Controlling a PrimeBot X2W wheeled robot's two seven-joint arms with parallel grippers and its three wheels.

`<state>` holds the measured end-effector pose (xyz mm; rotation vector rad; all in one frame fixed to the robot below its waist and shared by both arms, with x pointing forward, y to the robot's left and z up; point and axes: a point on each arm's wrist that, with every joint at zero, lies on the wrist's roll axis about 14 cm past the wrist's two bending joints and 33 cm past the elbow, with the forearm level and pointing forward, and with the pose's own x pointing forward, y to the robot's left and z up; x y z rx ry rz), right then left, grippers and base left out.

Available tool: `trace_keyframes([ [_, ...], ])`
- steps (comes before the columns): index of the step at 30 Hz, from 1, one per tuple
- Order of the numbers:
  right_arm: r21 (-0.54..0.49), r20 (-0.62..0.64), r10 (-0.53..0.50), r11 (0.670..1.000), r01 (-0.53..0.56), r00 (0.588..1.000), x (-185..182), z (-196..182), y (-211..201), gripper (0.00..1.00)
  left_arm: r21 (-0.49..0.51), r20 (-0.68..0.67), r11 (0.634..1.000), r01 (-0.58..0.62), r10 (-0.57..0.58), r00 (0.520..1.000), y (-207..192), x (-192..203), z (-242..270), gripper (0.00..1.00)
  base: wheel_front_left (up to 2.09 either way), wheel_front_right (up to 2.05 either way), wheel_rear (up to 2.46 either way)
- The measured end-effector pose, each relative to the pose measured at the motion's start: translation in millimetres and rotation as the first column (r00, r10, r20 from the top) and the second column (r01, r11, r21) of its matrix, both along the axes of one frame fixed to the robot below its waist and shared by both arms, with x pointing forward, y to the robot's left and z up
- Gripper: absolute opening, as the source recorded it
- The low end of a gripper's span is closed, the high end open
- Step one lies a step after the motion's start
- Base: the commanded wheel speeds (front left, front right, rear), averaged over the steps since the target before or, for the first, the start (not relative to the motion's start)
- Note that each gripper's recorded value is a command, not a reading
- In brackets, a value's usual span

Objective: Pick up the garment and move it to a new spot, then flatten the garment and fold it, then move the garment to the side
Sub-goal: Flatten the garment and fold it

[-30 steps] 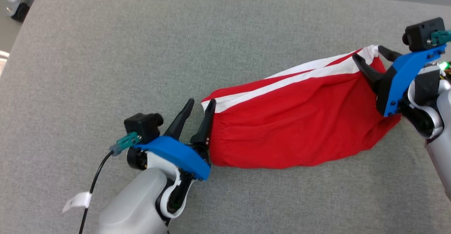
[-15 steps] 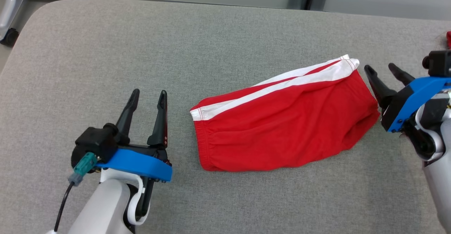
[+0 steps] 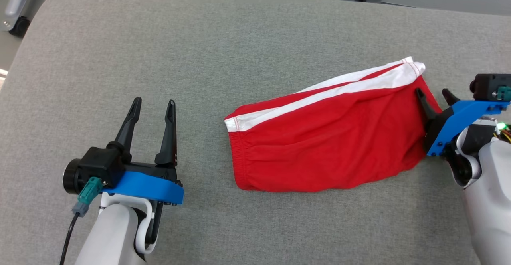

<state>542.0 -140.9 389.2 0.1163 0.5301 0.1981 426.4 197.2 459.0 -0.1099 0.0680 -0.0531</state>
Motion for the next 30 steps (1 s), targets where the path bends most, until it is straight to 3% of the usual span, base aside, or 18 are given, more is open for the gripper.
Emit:
trace_keyframes([
  [8, -0.051, -0.103, 0.039, 0.998, -0.044, 0.994, -12.1, -29.1, 16.0, 1.00, -0.010, -0.014, 0.999, -0.032, 0.032, 0.999, 8.4, -9.6, -4.5, 1.00, 0.00, 0.00, 0.00],
  [9, -0.051, -0.107, 0.044, 0.997, -0.050, 0.993, -12.9, -29.6, 18.2, 0.22, -0.012, -0.014, 0.999, -0.034, 0.034, 0.999, 8.8, -9.9, -4.6, 1.00, 0.00, 0.00, 0.00],
  [10, -0.054, -0.110, 0.051, 0.997, -0.057, 0.993, -13.7, -29.9, 20.0, 0.00, -0.016, -0.014, 0.999, -0.036, 0.036, 0.999, 8.6, -10.0, -4.7, 1.00, 0.00, 0.00, 0.00],
  [17, -0.040, -0.068, 0.032, 0.999, -0.035, 0.997, -13.0, -20.2, 15.5, 0.00, -0.016, -0.013, 0.999, -0.037, 0.037, 0.999, 8.9, -10.5, -4.7, 1.00, 0.00, 0.00, 0.00],
  [22, -0.033, 0.014, -0.064, 0.997, 0.065, 0.998, -14.4, -0.8, -18.3, 0.00, -0.019, -0.005, 1.000, -0.023, 0.023, 1.000, 4.4, -12.6, -2.0, 1.00, 0.00, 0.00, 0.00],
  [30, -0.136, 0.136, -0.185, 0.970, 0.203, 0.973, -36.8, 36.1, -84.6, 0.00, -0.029, 0.017, 0.999, 0.017, -0.016, 1.000, -7.9, -15.0, 5.8, 1.00, 0.00, 0.00, 0.00],
])
